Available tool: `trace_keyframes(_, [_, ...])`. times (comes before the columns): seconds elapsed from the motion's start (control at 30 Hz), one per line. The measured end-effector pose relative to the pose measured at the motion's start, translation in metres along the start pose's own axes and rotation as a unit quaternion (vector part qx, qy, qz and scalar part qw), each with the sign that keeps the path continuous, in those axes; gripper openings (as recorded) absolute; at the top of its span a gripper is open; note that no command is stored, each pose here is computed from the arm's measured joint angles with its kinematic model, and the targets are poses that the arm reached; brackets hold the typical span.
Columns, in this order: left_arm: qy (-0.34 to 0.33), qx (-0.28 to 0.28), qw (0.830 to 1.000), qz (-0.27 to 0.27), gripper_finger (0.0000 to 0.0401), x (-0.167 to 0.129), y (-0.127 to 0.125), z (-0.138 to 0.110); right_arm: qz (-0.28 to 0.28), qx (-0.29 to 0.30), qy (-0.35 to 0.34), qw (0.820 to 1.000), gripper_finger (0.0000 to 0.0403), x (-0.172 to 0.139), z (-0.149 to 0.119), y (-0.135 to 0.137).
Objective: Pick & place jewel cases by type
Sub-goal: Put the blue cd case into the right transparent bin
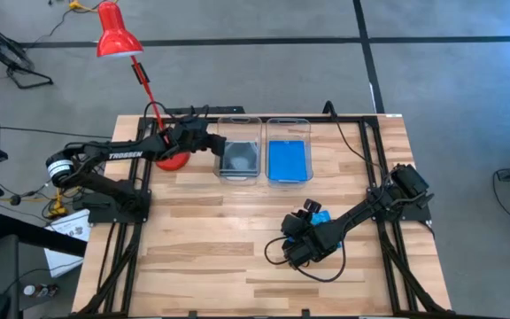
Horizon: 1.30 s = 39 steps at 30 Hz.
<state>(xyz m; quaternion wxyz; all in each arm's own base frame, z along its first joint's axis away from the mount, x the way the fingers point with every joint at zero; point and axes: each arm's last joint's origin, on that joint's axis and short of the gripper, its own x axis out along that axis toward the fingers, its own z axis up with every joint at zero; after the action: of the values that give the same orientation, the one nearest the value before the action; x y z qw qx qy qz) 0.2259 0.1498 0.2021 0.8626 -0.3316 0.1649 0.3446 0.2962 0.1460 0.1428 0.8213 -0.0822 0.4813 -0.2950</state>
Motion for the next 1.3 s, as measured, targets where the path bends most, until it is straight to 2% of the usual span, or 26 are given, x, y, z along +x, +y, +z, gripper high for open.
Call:
trace_keyframes(0.17, [0.001,0.022,1.000,-0.008,0.0153,-0.001,-0.002,0.002,-0.001,0.000,-0.001,1.000,0.0118,0.000,0.000,0.000])
trace_keyframes(0.3, [-0.002,0.070,0.995,-0.071,0.0153,-0.011,-0.018,0.017,-0.011,-0.011,-0.009,1.000,0.0118,-0.001,-0.001,0.000])
trace_keyframes(0.53, [-0.053,0.176,0.970,-0.161,0.0153,-0.059,-0.070,0.038,-0.016,-0.001,-0.028,0.999,0.0118,-0.028,-0.005,-0.011])
trace_keyframes(0.67, [-0.074,0.224,0.949,-0.210,0.0153,-0.090,-0.094,0.032,-0.019,0.028,-0.030,0.999,0.0118,-0.049,-0.011,-0.023])
trace_keyframes(0.77, [-0.058,0.252,0.932,-0.255,0.0153,-0.108,-0.110,0.017,-0.018,0.047,0.015,0.999,0.0118,-0.061,-0.020,-0.032])
trace_keyframes(0.9, [0.011,0.297,0.909,-0.291,0.0153,-0.120,-0.130,-0.019,-0.069,0.071,0.077,0.992,0.0118,-0.067,-0.041,-0.042])
trace_keyframes(1.03, [0.056,0.351,0.891,-0.281,0.0153,-0.125,-0.151,-0.062,-0.116,0.094,0.115,0.982,0.0118,-0.069,-0.058,-0.051])
trace_keyframes(1.2, [0.078,0.437,0.854,-0.272,0.0153,-0.128,-0.175,-0.121,-0.128,0.092,0.140,0.978,0.0118,-0.061,-0.075,-0.052])
trace_keyframes(1.3, [0.084,0.471,0.841,-0.252,0.0153,-0.121,-0.183,-0.153,-0.131,0.092,0.166,0.973,0.0118,-0.050,-0.086,-0.054])
